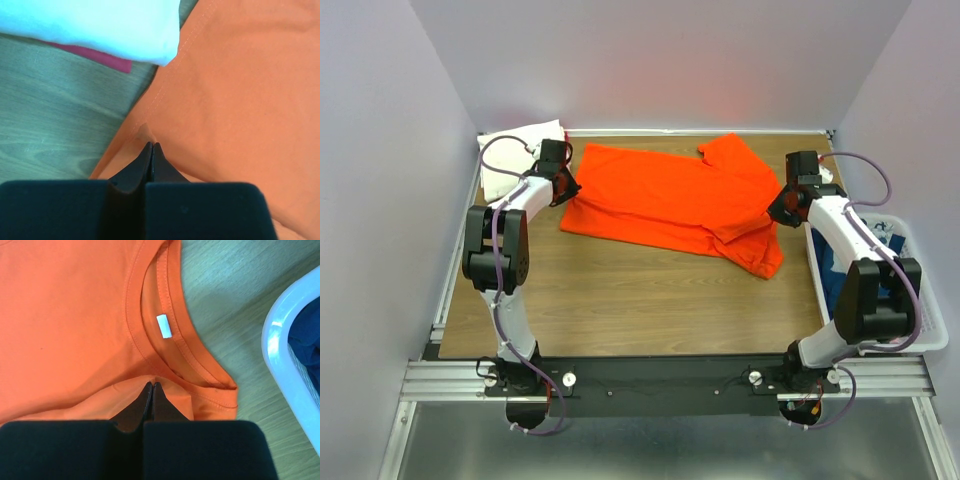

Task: Fold and stack the t-shirts
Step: Fold the tshirt

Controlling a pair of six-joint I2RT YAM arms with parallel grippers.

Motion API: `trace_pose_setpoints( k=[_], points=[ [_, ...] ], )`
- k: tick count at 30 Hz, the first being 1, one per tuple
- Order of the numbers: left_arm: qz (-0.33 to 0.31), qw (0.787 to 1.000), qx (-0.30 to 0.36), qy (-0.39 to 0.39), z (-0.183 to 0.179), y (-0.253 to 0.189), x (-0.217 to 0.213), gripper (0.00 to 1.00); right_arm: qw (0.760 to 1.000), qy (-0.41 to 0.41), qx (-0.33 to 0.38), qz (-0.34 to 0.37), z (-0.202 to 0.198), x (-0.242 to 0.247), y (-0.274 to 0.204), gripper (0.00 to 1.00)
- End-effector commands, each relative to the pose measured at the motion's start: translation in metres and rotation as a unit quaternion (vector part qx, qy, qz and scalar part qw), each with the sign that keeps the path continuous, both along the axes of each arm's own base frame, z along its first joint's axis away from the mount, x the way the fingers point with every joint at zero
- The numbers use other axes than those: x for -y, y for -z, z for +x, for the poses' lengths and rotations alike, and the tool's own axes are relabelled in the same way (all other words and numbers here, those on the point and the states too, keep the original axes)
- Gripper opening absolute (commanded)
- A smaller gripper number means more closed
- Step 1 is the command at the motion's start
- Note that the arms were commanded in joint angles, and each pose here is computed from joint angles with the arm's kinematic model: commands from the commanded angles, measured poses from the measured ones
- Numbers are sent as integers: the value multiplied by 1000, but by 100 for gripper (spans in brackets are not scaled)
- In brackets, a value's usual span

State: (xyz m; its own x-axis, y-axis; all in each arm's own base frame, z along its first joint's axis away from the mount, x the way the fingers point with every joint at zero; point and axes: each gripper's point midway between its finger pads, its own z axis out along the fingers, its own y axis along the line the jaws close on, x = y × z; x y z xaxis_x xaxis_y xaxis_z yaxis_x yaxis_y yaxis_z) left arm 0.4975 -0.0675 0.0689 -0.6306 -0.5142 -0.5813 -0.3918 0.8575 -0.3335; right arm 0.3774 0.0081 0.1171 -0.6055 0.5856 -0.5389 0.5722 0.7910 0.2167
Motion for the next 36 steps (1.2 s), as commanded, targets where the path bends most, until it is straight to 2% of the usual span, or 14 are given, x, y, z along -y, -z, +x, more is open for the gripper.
trace_pose_setpoints(
  k=[1,2,5,6,7,10,15,19,22,36],
  points=[
    [20,1000,3,-6,8,0,-5,4,1000,9,11,-18,13,12,-2,0],
    [19,1000,5,-6,9,-1,-5,6,1000,9,10,-17,15,11,-1,0],
    [22,1000,10,-4,12,-4,-5,21,1000,10,3,-18,16,12,5,0],
    [22,1000,10,-4,13,-4,-4,32,1000,9,2,-18,18,12,7,0],
    [23,1000,12,-4,14,-5,-5,38,1000,8,2,-16,19,11,8,1],
    [19,1000,17,-4,13,-11,-4,45,1000,7,-6,-16,22,11,15,1],
    [0,999,39,-1,2,-31,2,43,1000,7,-13,-12,28,10,23,0],
    [-6,1000,31,-3,-21,-22,9,35,1000,8,-15,-9,35,8,26,0],
    [-13,1000,11,1,-45,1,17,32,1000,8,-16,-5,44,7,29,0],
    [7,1000,-22,-7,-63,31,16,30,1000,-10,-2,15,74,-3,23,0]
  ],
)
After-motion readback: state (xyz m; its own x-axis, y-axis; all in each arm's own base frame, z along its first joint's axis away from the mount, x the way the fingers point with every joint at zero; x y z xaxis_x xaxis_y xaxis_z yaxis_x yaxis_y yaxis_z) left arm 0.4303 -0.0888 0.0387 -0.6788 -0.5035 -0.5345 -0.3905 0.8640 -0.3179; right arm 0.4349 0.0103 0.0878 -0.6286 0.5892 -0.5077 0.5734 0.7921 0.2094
